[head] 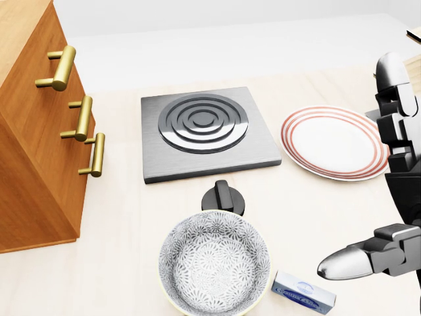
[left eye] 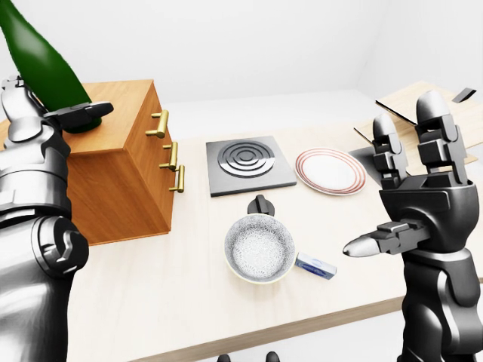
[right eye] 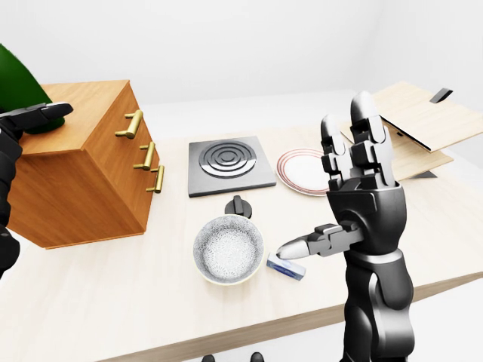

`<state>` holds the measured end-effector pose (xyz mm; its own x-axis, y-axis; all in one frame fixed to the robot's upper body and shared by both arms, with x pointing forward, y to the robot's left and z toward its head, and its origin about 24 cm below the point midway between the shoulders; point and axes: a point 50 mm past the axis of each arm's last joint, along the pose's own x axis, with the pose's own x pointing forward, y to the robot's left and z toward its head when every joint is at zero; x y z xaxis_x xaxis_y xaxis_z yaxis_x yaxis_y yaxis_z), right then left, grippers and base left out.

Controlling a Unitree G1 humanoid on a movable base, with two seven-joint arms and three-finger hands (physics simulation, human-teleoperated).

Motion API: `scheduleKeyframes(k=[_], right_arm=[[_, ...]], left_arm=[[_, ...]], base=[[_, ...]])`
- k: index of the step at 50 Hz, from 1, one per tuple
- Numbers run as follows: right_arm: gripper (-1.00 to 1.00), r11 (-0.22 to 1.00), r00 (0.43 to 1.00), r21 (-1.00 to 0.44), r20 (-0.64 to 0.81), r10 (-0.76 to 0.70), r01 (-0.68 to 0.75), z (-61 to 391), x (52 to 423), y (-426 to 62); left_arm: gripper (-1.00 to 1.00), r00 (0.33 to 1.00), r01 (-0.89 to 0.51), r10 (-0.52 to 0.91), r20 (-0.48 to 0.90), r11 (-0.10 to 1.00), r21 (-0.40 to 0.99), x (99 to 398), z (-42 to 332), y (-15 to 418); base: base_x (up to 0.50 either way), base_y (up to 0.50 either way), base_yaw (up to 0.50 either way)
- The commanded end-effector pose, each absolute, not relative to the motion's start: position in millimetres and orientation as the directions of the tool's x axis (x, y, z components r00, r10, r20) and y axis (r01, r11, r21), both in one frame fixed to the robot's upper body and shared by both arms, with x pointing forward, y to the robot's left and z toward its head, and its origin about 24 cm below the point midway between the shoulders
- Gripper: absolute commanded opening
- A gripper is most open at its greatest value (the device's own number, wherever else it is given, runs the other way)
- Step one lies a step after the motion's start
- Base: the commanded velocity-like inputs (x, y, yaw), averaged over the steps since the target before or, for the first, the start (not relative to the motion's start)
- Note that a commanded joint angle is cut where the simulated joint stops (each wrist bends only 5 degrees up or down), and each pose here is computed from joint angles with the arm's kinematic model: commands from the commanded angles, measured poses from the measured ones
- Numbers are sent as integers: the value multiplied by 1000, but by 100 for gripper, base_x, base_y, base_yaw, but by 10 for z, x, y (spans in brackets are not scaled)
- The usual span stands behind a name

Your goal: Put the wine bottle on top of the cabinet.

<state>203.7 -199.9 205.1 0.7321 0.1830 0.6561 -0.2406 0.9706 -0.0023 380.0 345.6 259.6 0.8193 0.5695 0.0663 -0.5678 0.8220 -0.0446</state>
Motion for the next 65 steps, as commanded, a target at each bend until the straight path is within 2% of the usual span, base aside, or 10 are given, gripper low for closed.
scheduleKeyframes(k=[1,11,26,27,31,35,41,47,52,65], right_arm=[[100,970,732,0,656,183,-242,2052,2044,-1998],[100,967,742,5,642,192,-255,2021,2107,-1969],[100,963,756,8,621,206,-269,1972,2166,-1951],[100,963,757,8,620,206,-269,1969,2164,-1950],[100,964,749,7,632,201,-265,1998,2139,-1961],[100,964,744,6,637,201,-265,2014,2138,-1956],[100,962,742,12,639,203,-274,2012,2138,-1928],[100,962,724,9,660,200,-274,2064,2094,-1924],[100,962,716,7,669,198,-273,2080,2040,-1922],[100,962,680,10,709,186,-274,2153,1875,-1887]], left_arm=[[100,810,-584,585,35,811,-47,3756,2505,3539],[100,814,-563,568,123,823,-75,3685,2802,3620],[100,749,-595,606,268,793,-129,3404,3251,3883],[100,736,-592,603,308,794,-139,3352,3403,3895],[100,714,-590,593,371,796,-137,3212,3490,3986],[100,656,-586,575,489,796,-150,2996,3774,4022],[100,501,-561,521,691,803,-198,2533,4275,3965],[100,329,-491,412,849,843,-219,2116,4619,3655],[100,198,-341,328,924,907,-249,1844,4771,3287],[100,123,38,318,940,945,-324,1708,4514,2630]], base=[[0,0,0],[0,0,0],[0,0,0],[0,0,0],[0,0,0],[0,0,0],[0,0,0],[0,0,0],[0,0,0],[0,0,0]])
